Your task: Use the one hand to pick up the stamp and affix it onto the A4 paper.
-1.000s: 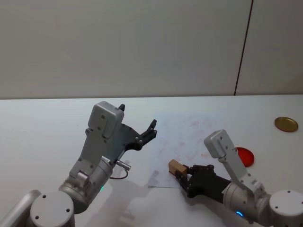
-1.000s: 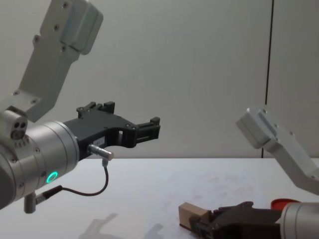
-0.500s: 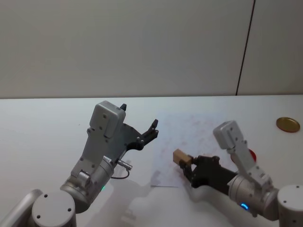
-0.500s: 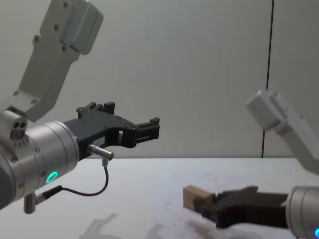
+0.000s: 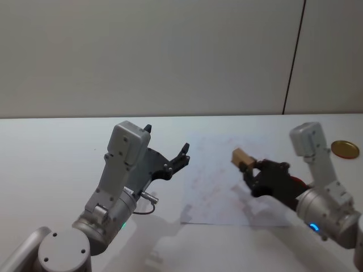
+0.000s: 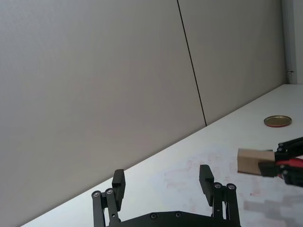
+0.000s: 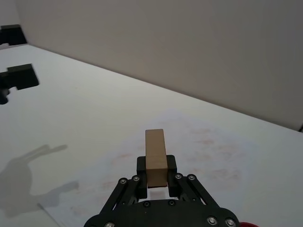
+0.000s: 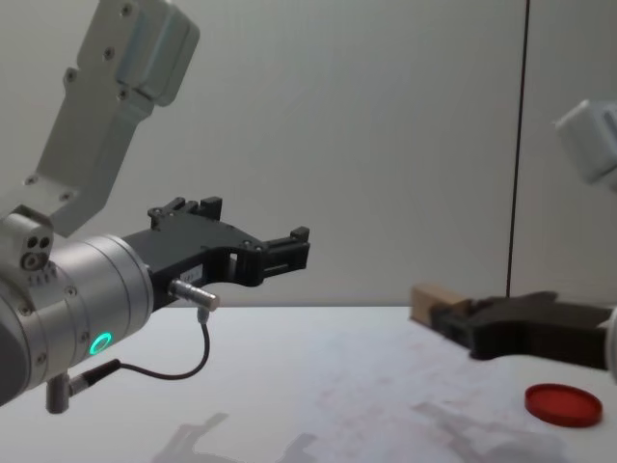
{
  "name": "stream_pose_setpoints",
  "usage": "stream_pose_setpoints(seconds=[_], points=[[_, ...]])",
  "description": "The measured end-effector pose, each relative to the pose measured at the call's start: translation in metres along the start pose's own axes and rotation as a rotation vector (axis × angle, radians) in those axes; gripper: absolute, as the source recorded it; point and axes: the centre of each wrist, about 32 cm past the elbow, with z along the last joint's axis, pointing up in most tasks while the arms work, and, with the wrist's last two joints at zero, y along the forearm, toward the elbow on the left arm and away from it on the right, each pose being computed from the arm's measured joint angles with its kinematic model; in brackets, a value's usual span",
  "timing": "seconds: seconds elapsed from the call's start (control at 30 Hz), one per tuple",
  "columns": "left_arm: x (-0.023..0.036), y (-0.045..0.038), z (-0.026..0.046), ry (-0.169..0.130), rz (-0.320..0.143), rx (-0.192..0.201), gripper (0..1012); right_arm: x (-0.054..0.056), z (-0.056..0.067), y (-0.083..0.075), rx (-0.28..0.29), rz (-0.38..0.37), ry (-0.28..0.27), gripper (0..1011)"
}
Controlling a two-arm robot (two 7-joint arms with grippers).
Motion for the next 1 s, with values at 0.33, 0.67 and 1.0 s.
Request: stream_pose_setpoints(seconds=[0.33,0.67,1.0], points=[[0.0000,0.0000,0.0000,0.000,0.000,0.000,993,0.025,-0.003,-0.013,0.004,-0.100,-0.021,217],[0.0000,0.0000,0.0000,0.000,0.000,0.000,993,0.043,-0.014,-0.024,-0.041,-0.155,-0.030,217],[0.0000,0.0000,0.0000,0.000,0.000,0.000,993,0.056,-0.028,-0.029,-0.093,-0.190,-0.023,217]])
